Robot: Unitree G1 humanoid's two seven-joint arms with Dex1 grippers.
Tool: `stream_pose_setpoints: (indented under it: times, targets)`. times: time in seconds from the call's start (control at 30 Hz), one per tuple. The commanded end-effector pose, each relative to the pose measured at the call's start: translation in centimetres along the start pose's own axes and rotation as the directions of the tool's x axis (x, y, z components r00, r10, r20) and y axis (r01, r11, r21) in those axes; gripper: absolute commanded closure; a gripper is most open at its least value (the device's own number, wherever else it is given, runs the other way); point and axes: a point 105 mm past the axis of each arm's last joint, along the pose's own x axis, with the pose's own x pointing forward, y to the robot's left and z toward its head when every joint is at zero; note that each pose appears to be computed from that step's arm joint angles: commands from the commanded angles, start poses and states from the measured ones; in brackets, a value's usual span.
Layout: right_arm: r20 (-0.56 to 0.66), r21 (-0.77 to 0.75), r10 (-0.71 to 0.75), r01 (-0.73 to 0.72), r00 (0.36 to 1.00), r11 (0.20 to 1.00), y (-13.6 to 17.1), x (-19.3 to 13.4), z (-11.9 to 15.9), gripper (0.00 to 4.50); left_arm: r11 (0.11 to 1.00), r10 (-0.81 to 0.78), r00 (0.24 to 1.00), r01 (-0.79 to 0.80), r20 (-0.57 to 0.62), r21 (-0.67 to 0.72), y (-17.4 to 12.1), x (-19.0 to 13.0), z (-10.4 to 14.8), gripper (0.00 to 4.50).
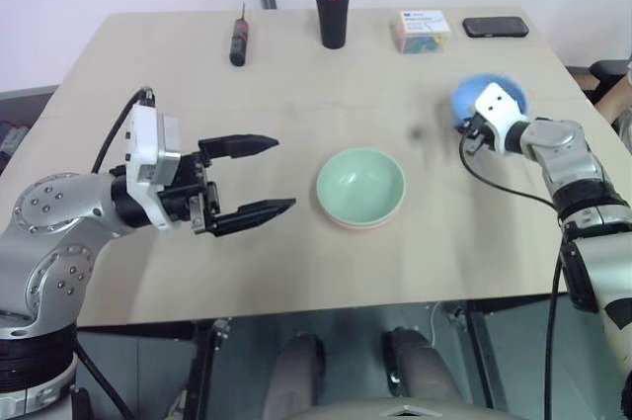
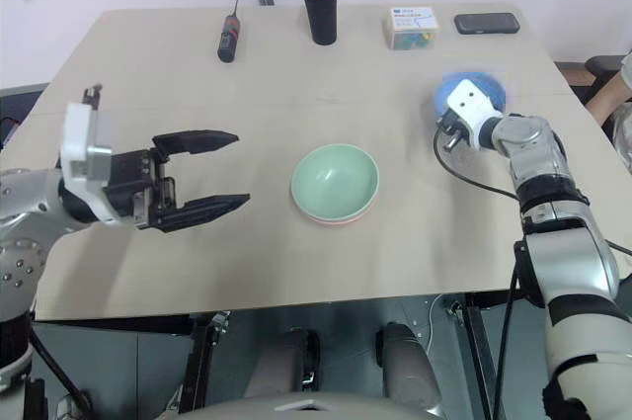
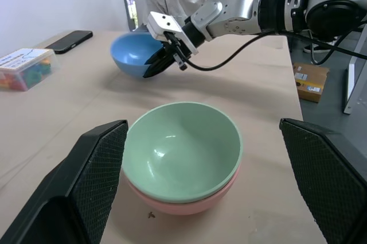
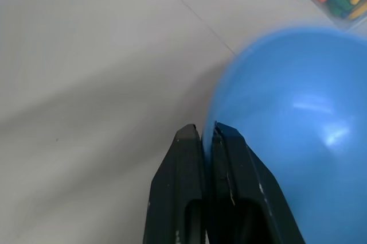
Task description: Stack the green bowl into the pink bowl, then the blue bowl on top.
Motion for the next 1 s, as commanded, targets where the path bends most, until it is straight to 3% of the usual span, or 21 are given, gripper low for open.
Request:
stream_pose_setpoints:
  times: [0.03, 0.17, 0.4, 0.53, 0.63, 0.77, 0.83, 0.87, 0.93, 0.97, 1.0]
  targets:
    - [0.132, -0.078, 0.000, 0.011, 0.991, 0.997, -1.7, -2.0, 3.9, 4.47, 0.999, 0.013, 1.000, -0.013, 0.005, 0.039, 0.1, -0.3, 0.8, 0.00]
    - [0.369, -0.138, 0.260, -0.224, 0.892, 0.965, 2.8, -6.2, 10.0, 4.47, 0.999, 0.040, 0.999, -0.040, 0.000, 0.029, 0.4, -0.7, 0.4, 0.00]
    - [0.419, -0.240, 0.508, -0.447, 0.753, 0.862, 13.3, -9.9, 14.9, 4.47, 0.998, 0.059, 0.998, -0.059, -0.016, 0.031, 0.8, -1.3, 0.0, 0.00]
    - [0.416, -0.254, 0.536, -0.472, 0.735, 0.844, 16.5, -9.0, 15.5, 4.47, 0.998, 0.058, 0.998, -0.058, -0.018, 0.039, 1.2, -1.3, 0.1, 0.00]
    - [0.377, -0.230, 0.567, -0.519, 0.733, 0.823, 18.1, -7.6, 14.2, 4.47, 0.997, 0.059, 0.998, -0.058, -0.020, 0.044, 1.5, -1.3, 0.2, 0.00]
    - [0.320, -0.193, 0.574, -0.542, 0.753, 0.818, 18.2, -6.5, 12.3, 3.25, 0.998, 0.057, 0.998, -0.057, -0.018, 0.029, 1.3, -1.1, 0.0, 0.00]
    - [0.312, -0.188, 0.576, -0.546, 0.755, 0.817, 18.2, -6.5, 12.0, 2.44, 0.998, 0.055, 0.998, -0.055, -0.020, 0.025, 1.1, -1.1, -0.1, 0.00]
    - [0.314, -0.188, 0.574, -0.543, 0.756, 0.818, 18.1, -6.5, 12.0, 1.79, 0.998, 0.055, 0.998, -0.055, -0.019, 0.021, 1.1, -1.1, -0.1, 0.00]
    - [0.348, -0.171, 0.532, -0.505, 0.772, 0.846, 17.1, -7.0, 12.4, 1.09, 0.998, 0.058, 0.998, -0.057, -0.023, 0.014, 0.9, -1.0, -0.4, 0.00]
    - [0.369, -0.163, 0.505, -0.480, 0.781, 0.862, 16.4, -7.5, 12.5, 0.78, 0.997, 0.071, 0.997, -0.070, -0.032, 0.014, 0.9, -0.8, -0.7, 0.00]
    - [0.386, -0.153, 0.484, -0.463, 0.785, 0.873, 15.9, -8.0, 12.6, 0.78, 0.996, 0.091, 0.995, -0.089, -0.048, 0.027, 1.0, -0.6, -1.1, 0.00]
